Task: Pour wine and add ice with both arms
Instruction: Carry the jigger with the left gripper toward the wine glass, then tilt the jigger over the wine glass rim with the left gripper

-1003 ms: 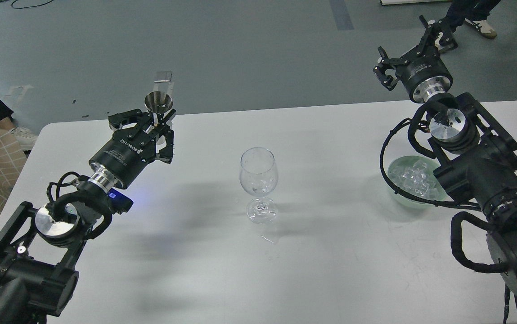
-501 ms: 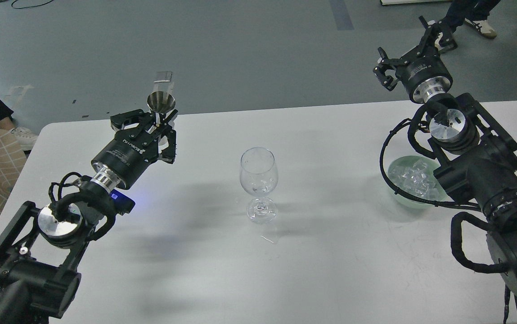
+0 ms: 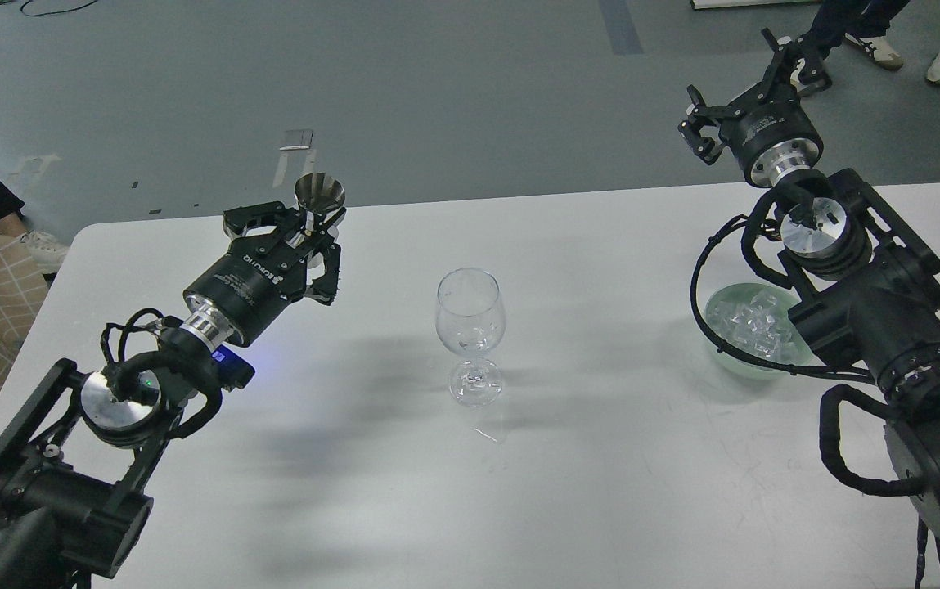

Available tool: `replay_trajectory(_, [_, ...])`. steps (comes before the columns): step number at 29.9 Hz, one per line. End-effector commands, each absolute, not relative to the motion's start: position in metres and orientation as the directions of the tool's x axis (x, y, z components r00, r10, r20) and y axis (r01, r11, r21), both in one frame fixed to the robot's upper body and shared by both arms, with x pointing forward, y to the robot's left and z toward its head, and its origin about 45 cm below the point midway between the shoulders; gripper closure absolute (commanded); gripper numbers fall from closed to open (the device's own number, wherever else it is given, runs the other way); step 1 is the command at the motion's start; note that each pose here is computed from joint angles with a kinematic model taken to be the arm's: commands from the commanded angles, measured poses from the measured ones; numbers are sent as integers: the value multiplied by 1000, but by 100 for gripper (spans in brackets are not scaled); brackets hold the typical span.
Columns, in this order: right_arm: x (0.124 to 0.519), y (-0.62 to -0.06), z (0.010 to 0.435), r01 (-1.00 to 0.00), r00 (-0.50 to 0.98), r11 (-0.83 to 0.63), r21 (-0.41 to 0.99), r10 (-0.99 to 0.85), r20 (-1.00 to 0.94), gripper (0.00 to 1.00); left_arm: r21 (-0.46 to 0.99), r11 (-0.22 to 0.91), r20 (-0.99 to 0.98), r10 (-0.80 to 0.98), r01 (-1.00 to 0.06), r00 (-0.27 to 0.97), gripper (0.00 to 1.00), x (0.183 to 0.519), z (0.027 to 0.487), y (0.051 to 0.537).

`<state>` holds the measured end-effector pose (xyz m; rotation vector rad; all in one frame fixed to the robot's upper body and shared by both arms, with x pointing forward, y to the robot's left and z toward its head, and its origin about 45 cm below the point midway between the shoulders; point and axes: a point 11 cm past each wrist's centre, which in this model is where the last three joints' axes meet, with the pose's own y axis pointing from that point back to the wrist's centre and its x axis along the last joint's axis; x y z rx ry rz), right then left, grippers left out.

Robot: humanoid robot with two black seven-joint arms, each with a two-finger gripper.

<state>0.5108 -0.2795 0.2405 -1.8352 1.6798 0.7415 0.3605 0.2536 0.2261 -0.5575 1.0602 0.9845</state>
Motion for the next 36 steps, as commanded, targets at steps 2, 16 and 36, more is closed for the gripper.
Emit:
replay_trajectory(2, [510,-280,240,-997,71,-78,-22,-700,-710,0,85,489,-891,427,-868,153,100,358,223,246])
replay_trajectory(16, [510,-280,240,-997,71,-78,-22,-700,-710,0,76,535,-860,462,-841,216,100,350,235,227])
replay_trajectory(36, [510,-280,238,-997,68,-77,-19,-700,-711,0,116,566,-803,538,-816,259,100,347,231,210])
